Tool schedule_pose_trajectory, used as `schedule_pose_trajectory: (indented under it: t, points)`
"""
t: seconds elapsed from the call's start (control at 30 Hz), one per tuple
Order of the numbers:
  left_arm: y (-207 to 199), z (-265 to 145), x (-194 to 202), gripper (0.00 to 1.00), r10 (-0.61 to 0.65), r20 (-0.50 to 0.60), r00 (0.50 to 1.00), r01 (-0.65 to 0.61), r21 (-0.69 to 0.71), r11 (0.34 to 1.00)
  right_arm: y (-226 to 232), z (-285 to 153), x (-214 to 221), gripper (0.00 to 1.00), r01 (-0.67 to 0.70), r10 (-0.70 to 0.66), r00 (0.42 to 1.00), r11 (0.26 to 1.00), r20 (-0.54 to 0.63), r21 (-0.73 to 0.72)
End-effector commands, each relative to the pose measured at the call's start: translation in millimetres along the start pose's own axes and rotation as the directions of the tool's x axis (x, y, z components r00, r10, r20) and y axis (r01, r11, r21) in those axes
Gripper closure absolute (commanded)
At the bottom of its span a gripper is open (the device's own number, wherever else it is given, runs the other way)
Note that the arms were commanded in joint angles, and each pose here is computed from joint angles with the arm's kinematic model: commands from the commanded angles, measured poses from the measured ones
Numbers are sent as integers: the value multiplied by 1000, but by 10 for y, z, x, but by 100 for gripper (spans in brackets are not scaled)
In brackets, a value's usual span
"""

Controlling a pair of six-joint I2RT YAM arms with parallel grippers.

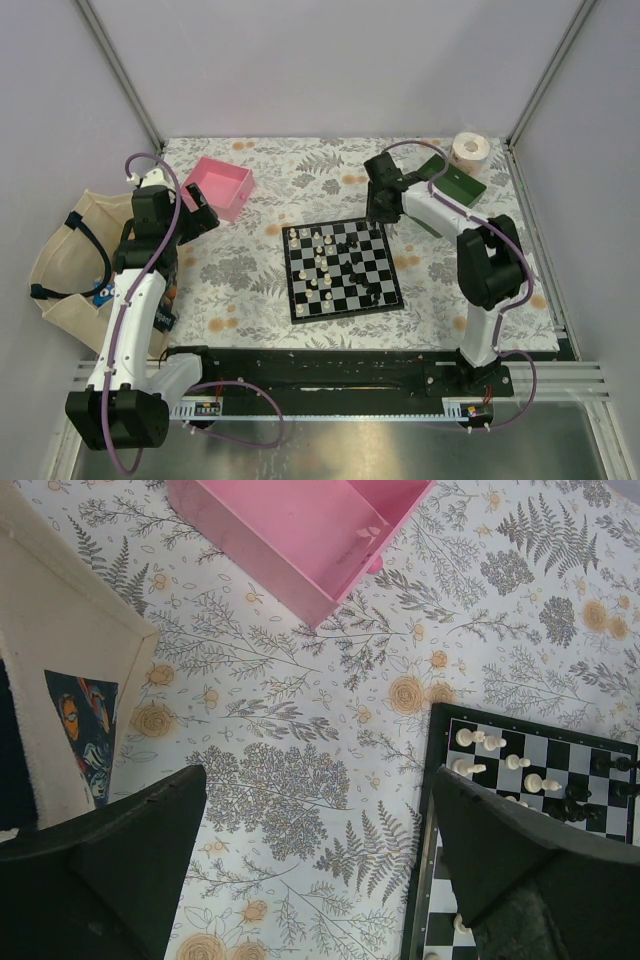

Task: Set up the chess pieces on the board

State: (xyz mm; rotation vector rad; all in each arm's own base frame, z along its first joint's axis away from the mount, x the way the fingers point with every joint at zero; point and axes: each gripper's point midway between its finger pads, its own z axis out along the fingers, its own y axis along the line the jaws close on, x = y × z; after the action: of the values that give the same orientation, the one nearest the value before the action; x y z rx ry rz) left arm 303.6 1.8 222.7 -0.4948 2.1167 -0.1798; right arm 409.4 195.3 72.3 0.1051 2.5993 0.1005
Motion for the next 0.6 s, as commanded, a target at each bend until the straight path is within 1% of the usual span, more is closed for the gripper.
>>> schedule_pose_trajectory:
  t: [0.0,0.03,0.17,0.3,0.57]
  points:
    - [-40,14,-96,1,-17,29,999,16,20,1000,149,-469,-250,56,-3,14,994,995,106,-98]
    - [-82,8,-74,1,-16,17,1000,15,43,999,203,-516,-238,55,8,5,994,992,108,-125]
    - [-72,5,-82,1,-18,20,1000,17,40,999,489,-618,-172,54,56,-36,994,981,106,-188]
    - [-71,6,-86,1,-18,22,1000,17,40,999,690,-589,-45,54,90,-75,994,971,75,-221]
    - [-82,9,-83,1,-18,20,1000,17,45,999,814,-433,182,54,119,-119,993,968,12,-221]
